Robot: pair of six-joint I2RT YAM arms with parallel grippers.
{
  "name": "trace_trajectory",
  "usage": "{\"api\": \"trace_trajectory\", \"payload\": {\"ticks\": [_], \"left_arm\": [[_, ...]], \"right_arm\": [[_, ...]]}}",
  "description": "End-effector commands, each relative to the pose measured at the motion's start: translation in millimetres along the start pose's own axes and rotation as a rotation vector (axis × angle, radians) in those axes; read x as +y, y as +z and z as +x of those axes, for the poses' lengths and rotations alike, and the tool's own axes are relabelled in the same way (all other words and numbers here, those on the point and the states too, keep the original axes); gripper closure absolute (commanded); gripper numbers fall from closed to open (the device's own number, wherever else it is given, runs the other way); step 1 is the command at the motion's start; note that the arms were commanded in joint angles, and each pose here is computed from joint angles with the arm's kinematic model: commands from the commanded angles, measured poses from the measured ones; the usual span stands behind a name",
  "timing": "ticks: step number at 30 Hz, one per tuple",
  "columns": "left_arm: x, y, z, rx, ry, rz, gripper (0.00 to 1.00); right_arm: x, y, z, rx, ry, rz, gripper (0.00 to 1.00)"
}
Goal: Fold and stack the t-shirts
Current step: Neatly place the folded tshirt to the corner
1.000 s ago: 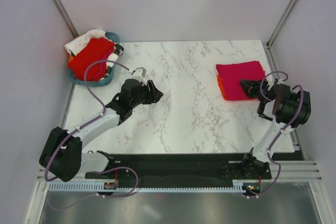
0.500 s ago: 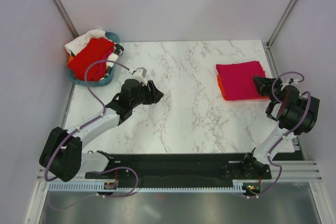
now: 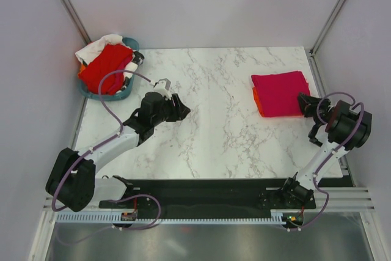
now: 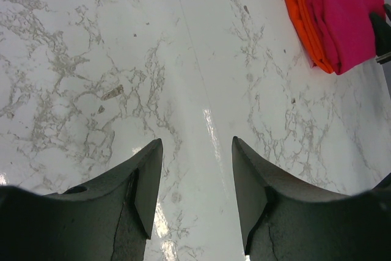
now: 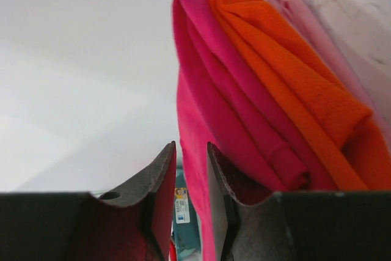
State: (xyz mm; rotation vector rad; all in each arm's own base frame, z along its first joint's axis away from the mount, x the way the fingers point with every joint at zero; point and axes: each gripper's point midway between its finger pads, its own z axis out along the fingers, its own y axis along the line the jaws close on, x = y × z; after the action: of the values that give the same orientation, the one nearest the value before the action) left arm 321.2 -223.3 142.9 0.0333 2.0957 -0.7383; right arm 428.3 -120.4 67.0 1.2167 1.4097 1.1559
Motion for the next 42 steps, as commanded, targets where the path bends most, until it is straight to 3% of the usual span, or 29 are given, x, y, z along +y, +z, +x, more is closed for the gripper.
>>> {"api": "trace_trajectory", "payload": {"ticks": [1,9,18,29,32,37,42], "left_arm": [[-4,0,-12,-0.047,0.041,0.027,0.44],[-2,1,-12,-0.045,0.045,0.017,0.44],[-1,4,-10,-0.038,0.046,0.015,0.44],[3,4,-11,-0.044,0.053,-0.006,0.44],[3,3,-11,-0.047,0.053,-0.008,0.44],[3,3,-12,-0.048,0.053,-0.007,0.44],[4,3,-12,-0.049,0.053,-0.012,0.43]], "right_arm": [[40,0,-7,-0.03,-0.086,-0.068,0.66],[75,45,2,0.02,-0.105,-0.113,0.64],[69,109,-6,0.001,-0.084,-0.123,0.65],[8,125,-28,-0.077,0.005,0.049,0.64],[30,126,-28,-0.063,-0.018,0.009,0.63],[93,119,-20,-0.043,-0.185,-0.012,0.6],[136,104,20,0.042,-0.306,-0.026,0.58]]}}
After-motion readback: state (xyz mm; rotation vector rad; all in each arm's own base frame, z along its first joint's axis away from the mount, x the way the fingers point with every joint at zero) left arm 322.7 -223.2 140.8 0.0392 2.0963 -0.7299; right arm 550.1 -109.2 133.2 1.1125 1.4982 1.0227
